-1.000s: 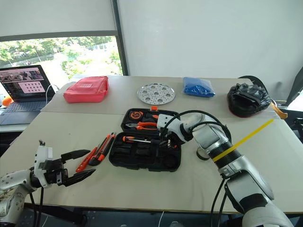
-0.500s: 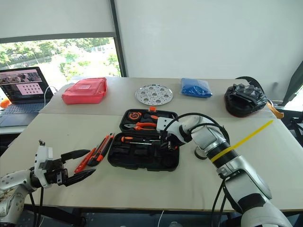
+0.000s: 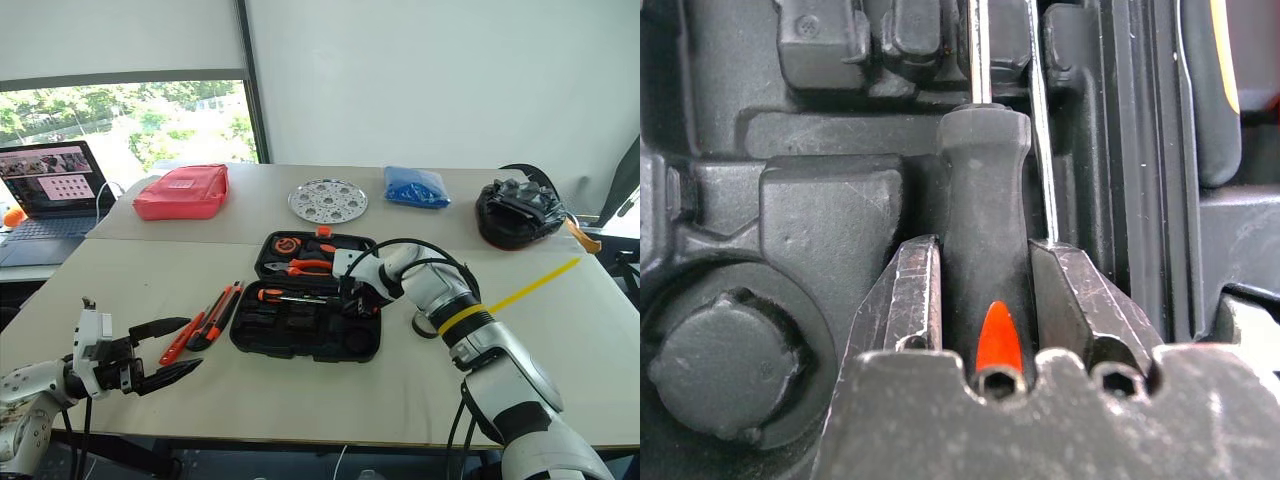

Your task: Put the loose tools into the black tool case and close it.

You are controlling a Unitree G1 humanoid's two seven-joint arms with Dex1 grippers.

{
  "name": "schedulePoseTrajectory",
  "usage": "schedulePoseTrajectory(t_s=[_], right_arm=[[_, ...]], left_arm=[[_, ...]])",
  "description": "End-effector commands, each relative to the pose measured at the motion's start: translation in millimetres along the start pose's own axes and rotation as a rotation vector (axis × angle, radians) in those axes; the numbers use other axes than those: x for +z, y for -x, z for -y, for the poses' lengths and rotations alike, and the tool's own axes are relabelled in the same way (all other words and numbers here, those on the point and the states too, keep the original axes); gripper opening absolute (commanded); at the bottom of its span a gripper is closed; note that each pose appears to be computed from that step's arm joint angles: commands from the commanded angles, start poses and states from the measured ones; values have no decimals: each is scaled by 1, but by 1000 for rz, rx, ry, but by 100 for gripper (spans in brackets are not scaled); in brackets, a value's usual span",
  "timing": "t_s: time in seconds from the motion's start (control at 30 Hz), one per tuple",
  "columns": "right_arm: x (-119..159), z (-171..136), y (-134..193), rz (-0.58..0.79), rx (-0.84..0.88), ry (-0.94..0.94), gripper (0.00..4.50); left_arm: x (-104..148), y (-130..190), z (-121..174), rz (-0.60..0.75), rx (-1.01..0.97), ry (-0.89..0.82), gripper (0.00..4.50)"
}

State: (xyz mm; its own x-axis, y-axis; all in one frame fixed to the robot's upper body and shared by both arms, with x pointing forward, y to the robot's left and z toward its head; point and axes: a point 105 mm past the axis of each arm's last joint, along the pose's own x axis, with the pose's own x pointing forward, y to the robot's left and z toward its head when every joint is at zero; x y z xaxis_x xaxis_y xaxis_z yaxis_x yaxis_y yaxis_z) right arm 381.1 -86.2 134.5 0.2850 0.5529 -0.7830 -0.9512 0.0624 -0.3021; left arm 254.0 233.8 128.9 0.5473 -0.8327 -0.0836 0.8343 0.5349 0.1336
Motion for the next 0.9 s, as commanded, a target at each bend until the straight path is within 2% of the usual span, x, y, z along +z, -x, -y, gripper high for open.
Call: schedulePoseTrajectory(t_s=[0.03, 0.2, 0.27, 0.3, 0.33, 0.43, 0.53, 0.7, 0.8, 0.9], right_arm=[[-11, -3, 1, -68, 24, 31, 98], [-5, -1, 0, -44, 15, 1, 98], [-2, 2, -1, -21, -11, 8, 198], [1, 1, 1, -6, -5, 13, 214], [4, 1, 3, 14, 1, 13, 253], [23, -5, 19, 107, 64, 2, 253], [28, -3, 33, 127, 61, 10, 253], [36, 0, 35, 173, 36, 21, 253], [39, 2, 25, 188, 18, 13, 188], [36, 3, 18, 179, 11, 21, 88]], left_arm=[[8, -1, 1, 19, -3, -45, 450], [8, 0, 0, 18, 3, -47, 450], [8, 0, -1, 18, 5, -48, 450], [8, 0, -1, 18, 7, -49, 450], [8, 0, -1, 18, 8, -49, 450], [8, 1, -2, 15, 14, -49, 450], [9, 2, -2, 12, 19, -50, 450], [9, 2, -3, 10, 22, -53, 450], [10, 2, -4, 9, 25, -56, 450], [10, 2, -4, 7, 28, -58, 450]])
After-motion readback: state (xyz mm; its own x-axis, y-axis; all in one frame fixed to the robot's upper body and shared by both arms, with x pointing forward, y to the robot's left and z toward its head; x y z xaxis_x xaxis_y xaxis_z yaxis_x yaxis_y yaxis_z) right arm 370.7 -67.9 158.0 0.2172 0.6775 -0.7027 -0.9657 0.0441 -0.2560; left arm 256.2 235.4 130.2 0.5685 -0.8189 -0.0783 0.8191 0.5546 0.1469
